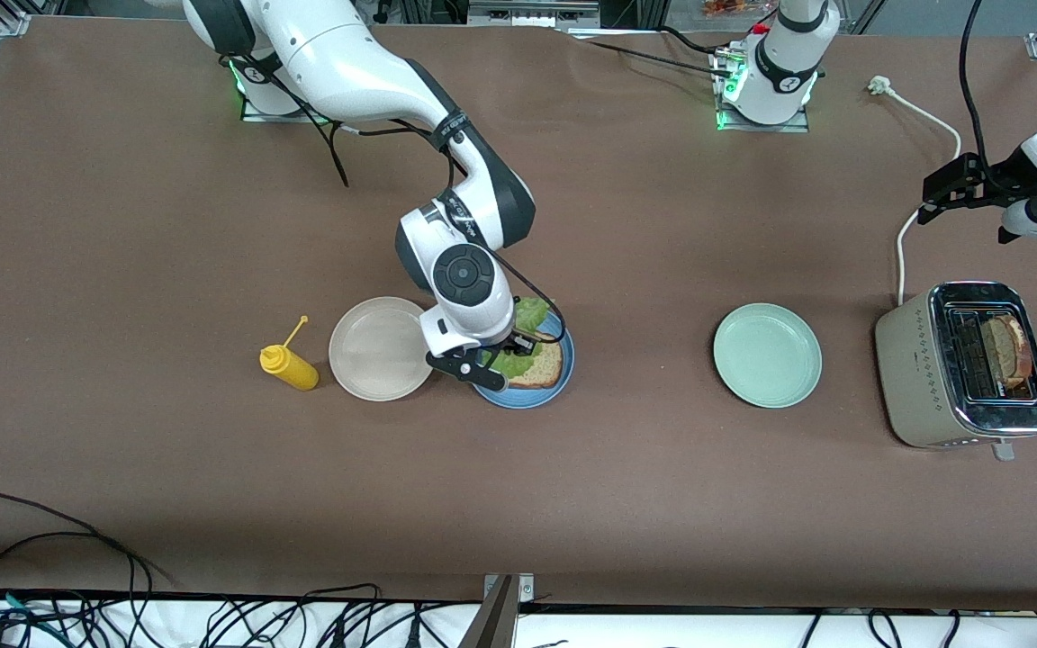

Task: Make sandwich in blue plate with both arms
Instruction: 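Lay the lettuce on the bread and open the right gripper, then move the right gripper back toward the yellow mustard bottle, then close the right gripper around the yellow mustard bottle, then lift the mustard bottle off the table with the right gripper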

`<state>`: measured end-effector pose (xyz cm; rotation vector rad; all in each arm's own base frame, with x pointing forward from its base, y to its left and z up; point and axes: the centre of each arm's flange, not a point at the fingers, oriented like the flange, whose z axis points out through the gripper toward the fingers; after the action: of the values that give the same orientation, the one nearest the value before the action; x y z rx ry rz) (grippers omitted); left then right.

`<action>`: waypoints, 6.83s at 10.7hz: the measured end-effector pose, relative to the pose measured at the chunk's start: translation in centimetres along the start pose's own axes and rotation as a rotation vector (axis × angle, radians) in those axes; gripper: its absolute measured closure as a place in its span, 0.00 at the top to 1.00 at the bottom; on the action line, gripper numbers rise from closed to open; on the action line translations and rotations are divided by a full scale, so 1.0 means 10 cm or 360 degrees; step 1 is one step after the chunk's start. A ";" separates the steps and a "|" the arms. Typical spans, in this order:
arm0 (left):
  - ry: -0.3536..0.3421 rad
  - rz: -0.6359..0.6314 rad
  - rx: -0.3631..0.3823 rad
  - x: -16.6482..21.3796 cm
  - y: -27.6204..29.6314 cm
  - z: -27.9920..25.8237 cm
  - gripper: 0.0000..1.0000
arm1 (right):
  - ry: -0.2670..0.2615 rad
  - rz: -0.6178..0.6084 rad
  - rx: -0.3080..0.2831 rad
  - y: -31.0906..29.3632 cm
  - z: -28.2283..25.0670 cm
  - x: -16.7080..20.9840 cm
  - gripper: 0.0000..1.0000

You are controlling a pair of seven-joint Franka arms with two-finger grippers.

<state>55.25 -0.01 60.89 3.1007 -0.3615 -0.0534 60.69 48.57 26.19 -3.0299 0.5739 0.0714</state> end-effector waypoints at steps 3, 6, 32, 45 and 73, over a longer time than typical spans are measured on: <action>0.0000 0.0000 0.0000 0.00 0.00 0.00 1.00 | 0.0003 -0.0006 0.0002 -0.02 -0.01 -0.02 0.78; -0.0001 0.0000 0.0000 0.00 0.00 0.00 1.00 | 0.0008 -0.0012 0.0004 -0.02 -0.02 -0.01 1.00; -0.0001 -0.0023 -0.0001 -0.02 -0.08 0.00 1.00 | -0.0110 -0.2325 0.0873 4.33 -1.32 2.46 1.00; -0.0003 -0.0045 -0.0003 -0.03 -0.15 0.00 1.00 | 0.0758 -0.3060 0.1507 4.94 0.45 2.74 1.00; -0.0020 -0.0096 -0.0010 -0.02 -0.36 0.08 1.00 | 0.0175 -0.2780 0.0783 3.82 -0.56 2.65 0.15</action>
<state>55.89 3.50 60.02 3.1058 -0.2670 -0.0744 71.49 3.09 28.48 -2.0280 -1.7102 -0.2576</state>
